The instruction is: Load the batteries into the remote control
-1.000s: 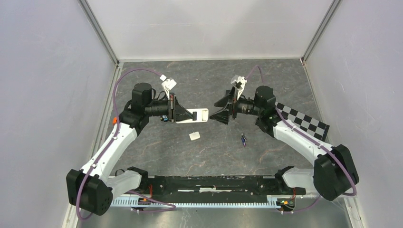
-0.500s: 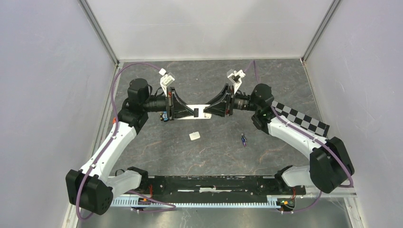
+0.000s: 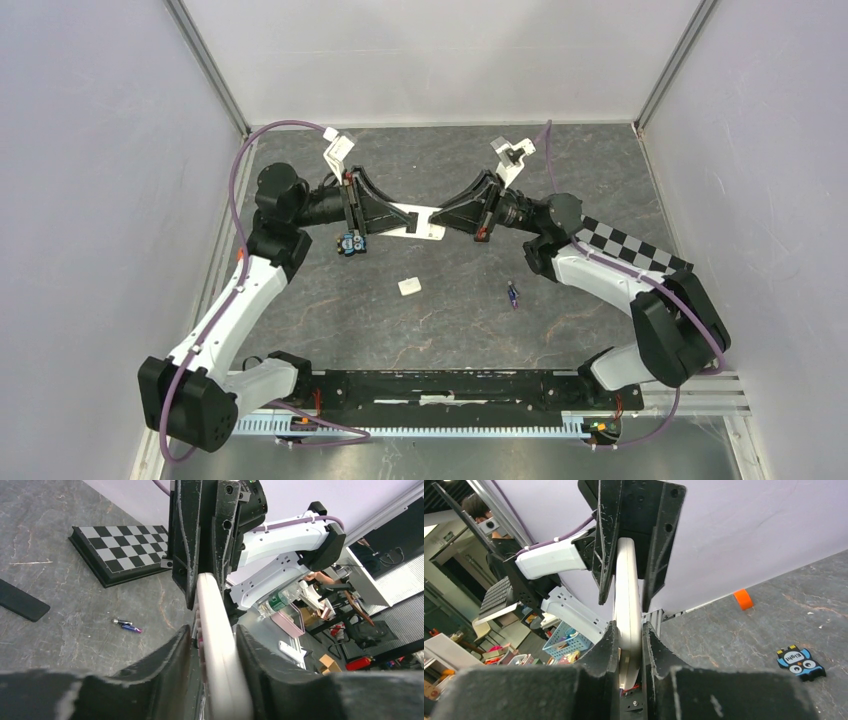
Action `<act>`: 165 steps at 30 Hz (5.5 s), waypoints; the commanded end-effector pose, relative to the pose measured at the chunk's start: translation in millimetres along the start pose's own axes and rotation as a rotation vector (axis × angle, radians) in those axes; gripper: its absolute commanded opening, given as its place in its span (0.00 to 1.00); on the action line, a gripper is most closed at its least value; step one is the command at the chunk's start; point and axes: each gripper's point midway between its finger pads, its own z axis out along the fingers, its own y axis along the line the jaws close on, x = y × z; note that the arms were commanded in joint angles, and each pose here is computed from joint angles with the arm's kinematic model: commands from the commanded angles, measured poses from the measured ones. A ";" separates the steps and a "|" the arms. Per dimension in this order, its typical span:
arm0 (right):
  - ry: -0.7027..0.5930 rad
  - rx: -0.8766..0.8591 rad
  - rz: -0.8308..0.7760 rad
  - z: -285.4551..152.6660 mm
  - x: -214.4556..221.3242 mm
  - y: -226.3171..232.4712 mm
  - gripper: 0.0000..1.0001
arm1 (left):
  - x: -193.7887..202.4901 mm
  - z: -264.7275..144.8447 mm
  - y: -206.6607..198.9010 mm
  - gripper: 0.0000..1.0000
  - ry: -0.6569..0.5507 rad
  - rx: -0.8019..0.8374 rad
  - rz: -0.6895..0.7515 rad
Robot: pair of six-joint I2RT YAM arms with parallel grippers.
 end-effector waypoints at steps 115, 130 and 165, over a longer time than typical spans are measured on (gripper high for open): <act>-0.095 0.705 -0.218 14.6 -76.7 -52.7 0.00 | -45.8 0.0 47.3 0.02 -0.441 -0.075 -0.336; -0.066 0.761 -0.290 5.1 -75.3 -59.5 0.00 | -49.2 0.6 45.8 0.02 -0.449 -0.061 -0.338; -0.037 0.722 -0.263 23.5 -82.1 -38.6 0.50 | -53.4 -3.1 41.7 0.02 -0.497 -0.029 -0.347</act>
